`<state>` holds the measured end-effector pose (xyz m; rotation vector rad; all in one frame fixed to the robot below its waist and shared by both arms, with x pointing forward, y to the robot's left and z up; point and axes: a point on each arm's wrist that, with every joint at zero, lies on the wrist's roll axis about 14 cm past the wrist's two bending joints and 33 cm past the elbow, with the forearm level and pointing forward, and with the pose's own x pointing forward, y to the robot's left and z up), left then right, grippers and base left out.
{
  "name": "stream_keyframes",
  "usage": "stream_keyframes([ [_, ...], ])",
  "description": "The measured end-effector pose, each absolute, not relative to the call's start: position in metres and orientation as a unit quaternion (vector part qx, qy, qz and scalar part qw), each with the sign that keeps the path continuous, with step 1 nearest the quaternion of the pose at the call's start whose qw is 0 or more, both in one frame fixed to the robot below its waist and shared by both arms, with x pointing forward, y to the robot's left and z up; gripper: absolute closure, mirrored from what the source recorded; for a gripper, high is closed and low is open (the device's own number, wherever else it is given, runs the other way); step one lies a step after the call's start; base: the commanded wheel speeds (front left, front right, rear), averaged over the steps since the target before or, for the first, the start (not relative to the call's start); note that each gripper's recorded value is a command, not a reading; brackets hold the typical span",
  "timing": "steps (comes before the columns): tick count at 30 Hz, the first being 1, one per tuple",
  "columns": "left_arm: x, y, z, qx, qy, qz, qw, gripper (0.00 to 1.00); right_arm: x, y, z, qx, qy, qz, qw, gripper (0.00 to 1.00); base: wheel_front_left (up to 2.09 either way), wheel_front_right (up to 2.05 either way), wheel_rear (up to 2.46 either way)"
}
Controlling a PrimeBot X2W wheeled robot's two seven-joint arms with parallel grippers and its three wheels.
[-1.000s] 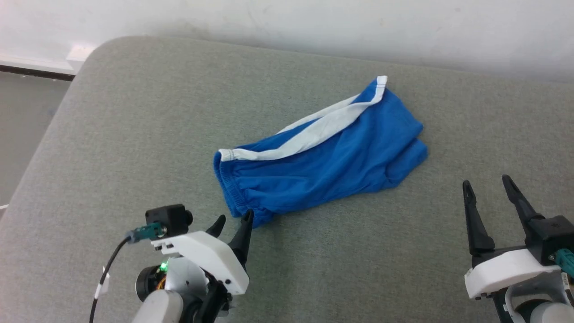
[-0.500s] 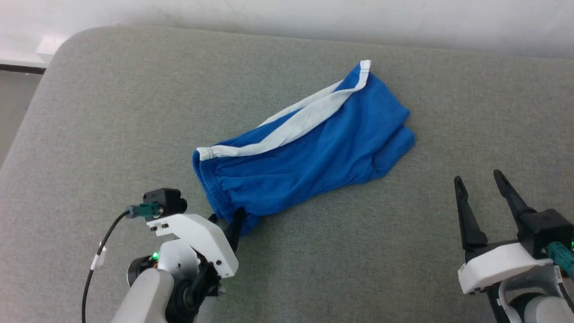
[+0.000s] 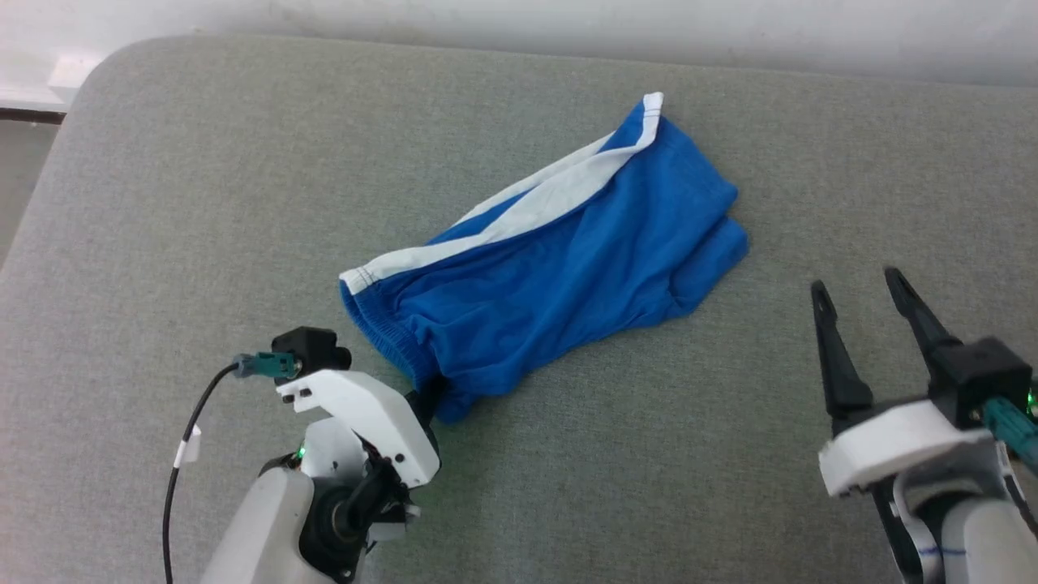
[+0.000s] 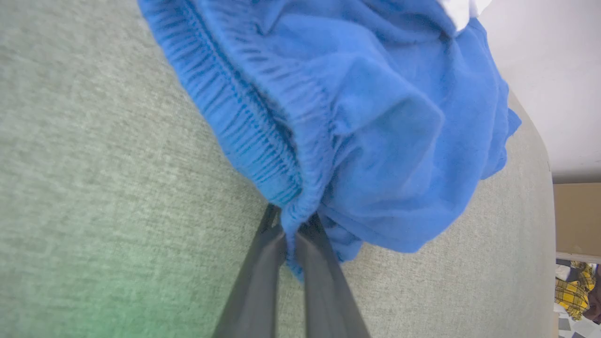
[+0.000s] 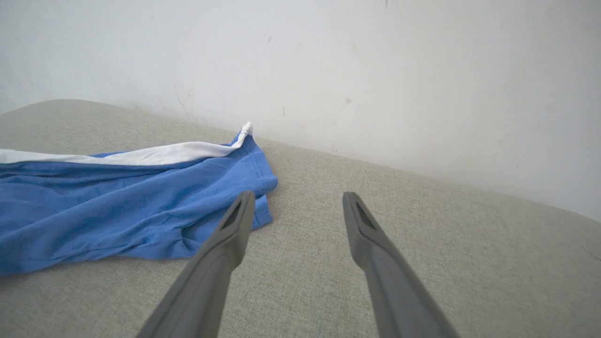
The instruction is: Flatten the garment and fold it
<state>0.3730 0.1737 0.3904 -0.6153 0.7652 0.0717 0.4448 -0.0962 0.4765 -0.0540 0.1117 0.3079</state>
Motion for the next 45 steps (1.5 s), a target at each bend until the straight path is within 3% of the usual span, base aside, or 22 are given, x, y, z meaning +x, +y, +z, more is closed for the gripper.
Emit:
stream_keyframes([
  [9,0.374,0.174,0.393,-0.299,0.351,0.033,0.887,1.00,0.493,-0.057,0.517,-0.016,0.050,0.194,0.980,0.00,0.00,0.00,0.00],
  [18,0.379,0.171,0.393,-0.302,0.344,0.027,0.889,1.00,0.530,-0.038,0.469,-0.027,0.219,0.209,0.953,0.00,0.00,0.00,0.00],
  [30,0.385,0.171,0.388,-0.303,0.343,0.027,0.889,1.00,0.527,-0.025,0.400,-0.046,0.368,0.216,0.903,0.00,0.00,0.00,0.00],
  [40,0.388,0.171,0.386,-0.302,0.343,0.026,0.889,1.00,0.518,-0.017,0.377,-0.060,0.419,0.222,0.878,0.00,0.00,0.00,0.00],
  [41,0.389,0.171,0.385,-0.302,0.343,0.026,0.889,1.00,0.517,-0.017,0.375,-0.061,0.424,0.222,0.876,0.22,0.00,0.00,0.00],
  [42,0.390,0.171,0.385,-0.301,0.343,0.026,0.889,1.00,0.518,-0.016,0.374,-0.060,0.427,0.222,0.875,0.64,0.00,0.00,0.00],
  [44,0.392,0.171,0.385,-0.301,0.343,0.026,0.889,1.00,0.519,-0.015,0.373,-0.059,0.432,0.222,0.872,1.00,0.00,0.00,0.00],
  [45,0.392,0.171,0.385,-0.301,0.343,0.026,0.889,1.00,0.519,-0.014,0.373,-0.057,0.433,0.222,0.872,1.00,0.00,0.00,0.00],
])
